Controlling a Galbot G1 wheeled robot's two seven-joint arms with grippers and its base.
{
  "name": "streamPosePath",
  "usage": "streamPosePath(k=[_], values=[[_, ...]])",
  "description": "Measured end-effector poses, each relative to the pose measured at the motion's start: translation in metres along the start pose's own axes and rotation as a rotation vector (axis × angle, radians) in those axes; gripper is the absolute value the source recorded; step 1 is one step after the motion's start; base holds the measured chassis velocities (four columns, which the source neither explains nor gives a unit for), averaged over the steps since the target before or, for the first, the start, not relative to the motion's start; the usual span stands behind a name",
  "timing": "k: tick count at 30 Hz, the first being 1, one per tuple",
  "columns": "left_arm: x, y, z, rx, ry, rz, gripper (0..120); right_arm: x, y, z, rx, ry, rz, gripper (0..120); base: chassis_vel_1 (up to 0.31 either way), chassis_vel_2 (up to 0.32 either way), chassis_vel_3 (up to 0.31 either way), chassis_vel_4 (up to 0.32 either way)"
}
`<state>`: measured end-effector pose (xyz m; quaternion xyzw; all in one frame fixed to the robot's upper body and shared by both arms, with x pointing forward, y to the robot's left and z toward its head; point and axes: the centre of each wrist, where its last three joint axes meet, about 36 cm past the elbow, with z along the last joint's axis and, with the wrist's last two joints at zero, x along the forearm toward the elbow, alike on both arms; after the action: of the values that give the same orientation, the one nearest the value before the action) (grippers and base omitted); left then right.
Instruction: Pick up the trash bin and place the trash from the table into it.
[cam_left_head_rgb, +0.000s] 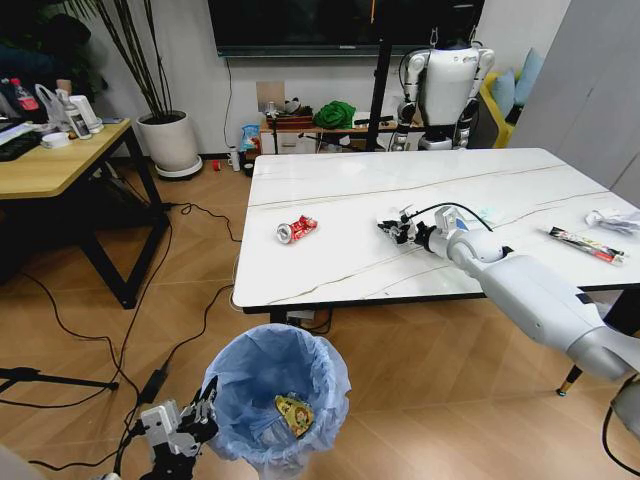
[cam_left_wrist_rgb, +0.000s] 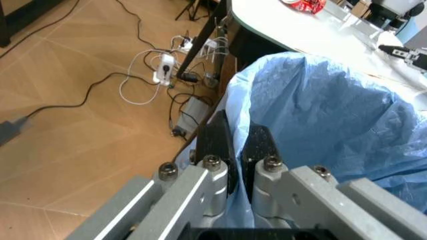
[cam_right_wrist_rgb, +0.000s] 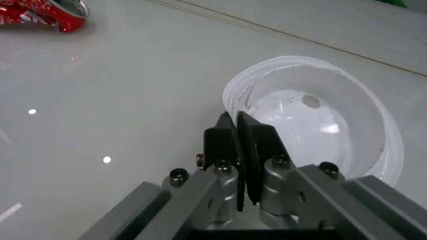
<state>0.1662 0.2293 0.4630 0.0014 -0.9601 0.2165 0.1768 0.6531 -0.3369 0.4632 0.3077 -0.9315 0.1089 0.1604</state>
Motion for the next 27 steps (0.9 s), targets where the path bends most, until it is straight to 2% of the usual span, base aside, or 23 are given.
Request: streamPosePath(k=[4,10,12,13,15,16,17,18,19,20,21,25,27], values=[[0.000,0.000,-0.001,-0.003,0.002,0.007,0,0.004,0.007,-0.006,0.008,-0.018,-0.012,0,0.000,0.000,0.000,0.000],[-0.001,-0.002,0.001,-0.009,0.016,0.027,0,0.024,0.029,-0.030,0.035,-0.127,-0.063,0,0.000,0.000,0.000,0.000],[-0.003,-0.003,0.002,-0.015,0.025,0.038,0,0.044,0.052,-0.042,0.028,-0.199,-0.106,0,0.000,0.000,0.000,0.000],[-0.003,-0.003,0.002,-0.015,0.025,0.038,0,0.044,0.052,-0.042,0.028,-0.199,-0.106,0,0.000,0.000,0.000,0.000],[-0.006,-0.004,0.003,-0.016,0.031,0.050,0,0.063,0.085,-0.055,0.021,-0.270,-0.155,0,0.000,0.000,0.000,0.000],[-0.006,-0.004,0.003,-0.016,0.031,0.050,0,0.063,0.085,-0.055,0.021,-0.270,-0.155,0,0.000,0.000,0.000,0.000],[-0.007,-0.004,0.003,-0.017,0.033,0.054,0,0.069,0.098,-0.059,0.017,-0.296,-0.172,0,0.000,0.000,0.000,0.000],[-0.008,-0.004,0.003,-0.019,0.035,0.063,0,0.081,0.122,-0.065,0.003,-0.346,-0.212,0,0.000,0.000,0.000,0.000],[-0.008,-0.003,0.002,-0.019,0.036,0.065,0,0.084,0.128,-0.066,0.000,-0.357,-0.222,0,0.000,0.000,0.000,0.000],[-0.009,-0.003,0.002,-0.020,0.038,0.069,0,0.094,0.146,-0.069,-0.017,-0.393,-0.248,0,0.000,0.000,0.000,0.000],[-0.009,-0.003,0.002,-0.020,0.038,0.069,0,0.094,0.146,-0.069,-0.017,-0.393,-0.248,0,0.000,0.000,0.000,0.000],[-0.009,-0.002,0.003,-0.020,0.042,0.068,0,0.116,0.192,-0.071,-0.048,-0.454,-0.337,0,0.000,0.000,0.000,0.000],[-0.008,-0.003,0.003,-0.018,0.041,0.064,0,0.121,0.203,-0.071,-0.052,-0.464,-0.363,0,0.000,0.000,0.000,0.000]])
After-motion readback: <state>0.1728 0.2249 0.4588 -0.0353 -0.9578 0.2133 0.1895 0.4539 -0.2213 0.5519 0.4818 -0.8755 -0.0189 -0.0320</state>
